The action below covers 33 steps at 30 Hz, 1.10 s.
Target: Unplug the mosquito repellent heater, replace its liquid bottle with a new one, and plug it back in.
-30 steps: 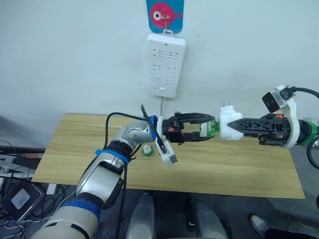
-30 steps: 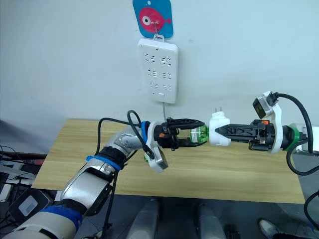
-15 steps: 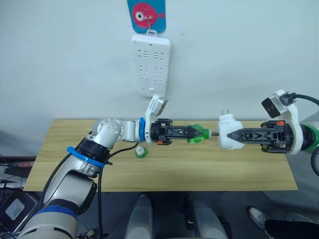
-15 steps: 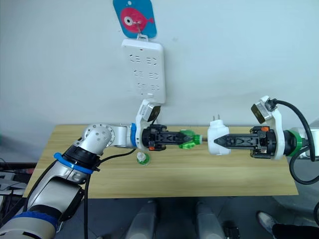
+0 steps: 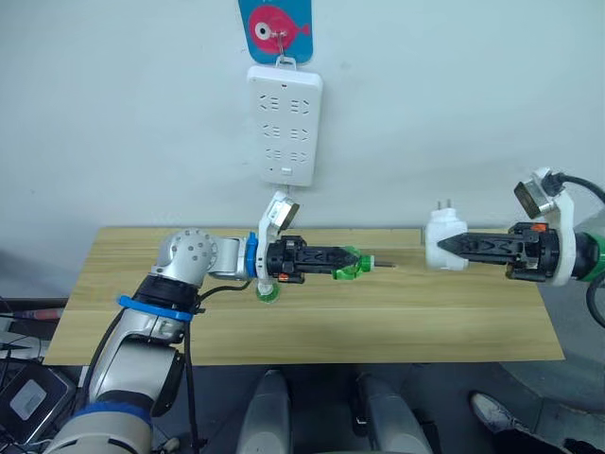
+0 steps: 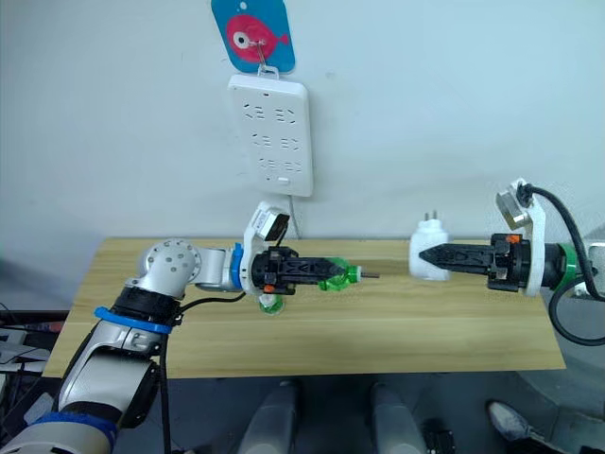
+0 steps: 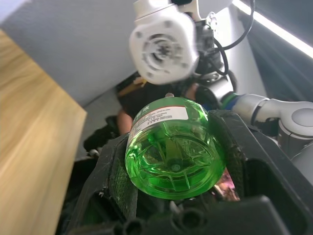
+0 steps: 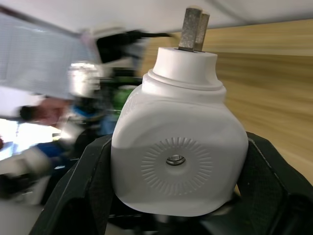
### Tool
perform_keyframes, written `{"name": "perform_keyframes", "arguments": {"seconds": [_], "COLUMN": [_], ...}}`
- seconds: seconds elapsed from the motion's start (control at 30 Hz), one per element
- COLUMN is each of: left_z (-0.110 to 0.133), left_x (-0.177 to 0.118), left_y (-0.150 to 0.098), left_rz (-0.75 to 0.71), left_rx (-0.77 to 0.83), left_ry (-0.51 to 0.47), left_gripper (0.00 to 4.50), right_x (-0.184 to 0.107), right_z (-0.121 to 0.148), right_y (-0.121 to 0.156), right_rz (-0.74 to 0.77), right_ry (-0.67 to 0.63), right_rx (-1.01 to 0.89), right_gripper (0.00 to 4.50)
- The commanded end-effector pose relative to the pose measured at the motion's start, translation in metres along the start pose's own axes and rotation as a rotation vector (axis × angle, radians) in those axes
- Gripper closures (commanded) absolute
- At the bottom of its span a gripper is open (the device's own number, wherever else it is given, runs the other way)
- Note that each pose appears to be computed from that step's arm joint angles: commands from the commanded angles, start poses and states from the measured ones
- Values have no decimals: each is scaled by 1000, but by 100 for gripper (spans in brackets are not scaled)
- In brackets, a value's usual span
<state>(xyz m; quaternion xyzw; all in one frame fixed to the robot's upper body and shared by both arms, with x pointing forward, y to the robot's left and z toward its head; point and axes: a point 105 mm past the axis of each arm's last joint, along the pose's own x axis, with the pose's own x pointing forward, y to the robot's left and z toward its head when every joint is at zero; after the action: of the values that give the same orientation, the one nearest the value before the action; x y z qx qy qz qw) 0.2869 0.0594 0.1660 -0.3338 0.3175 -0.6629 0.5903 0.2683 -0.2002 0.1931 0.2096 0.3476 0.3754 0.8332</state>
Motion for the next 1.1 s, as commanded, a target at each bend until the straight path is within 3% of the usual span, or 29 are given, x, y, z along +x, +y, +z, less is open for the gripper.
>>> {"name": "perform_keyframes", "arguments": {"seconds": [0.03, 0.17, 0.23, 0.47, 0.67, 0.8, 0.87, 1.1], "left_z": [-3, -7, -8, -13, -20, -20, -20, -13], "left_x": [-1, 5, 6, -2, -2, -1, -2, -3], "left_y": [-9, -10, -13, -11, -11, -12, -12, -8], "left_rz": [-22, -14, -20, 13, 10, 0, -4, 16], "left_rx": [50, 87, 95, 102, 104, 103, 101, 171], "left_ry": [4, 13, 14, 15, 28, 19, 17, -32], "left_gripper": [223, 223, 223, 223, 223, 223, 223, 223], "right_x": [-1, -8, -12, -12, -9, -15, -21, -40], "right_z": [-22, -53, -60, -70, -69, -64, -58, -20], "right_y": [-76, -140, -159, -179, -180, -179, -174, -113], "right_rz": [-417, -660, -721, -728, -691, -692, -686, -609], "right_ry": [63, 159, 187, 253, 278, 267, 249, 107], "right_rx": [-68, -126, -151, -152, -175, -183, -187, -261], "right_gripper": [144, 144, 144, 144, 144, 16, 3, 3]}}
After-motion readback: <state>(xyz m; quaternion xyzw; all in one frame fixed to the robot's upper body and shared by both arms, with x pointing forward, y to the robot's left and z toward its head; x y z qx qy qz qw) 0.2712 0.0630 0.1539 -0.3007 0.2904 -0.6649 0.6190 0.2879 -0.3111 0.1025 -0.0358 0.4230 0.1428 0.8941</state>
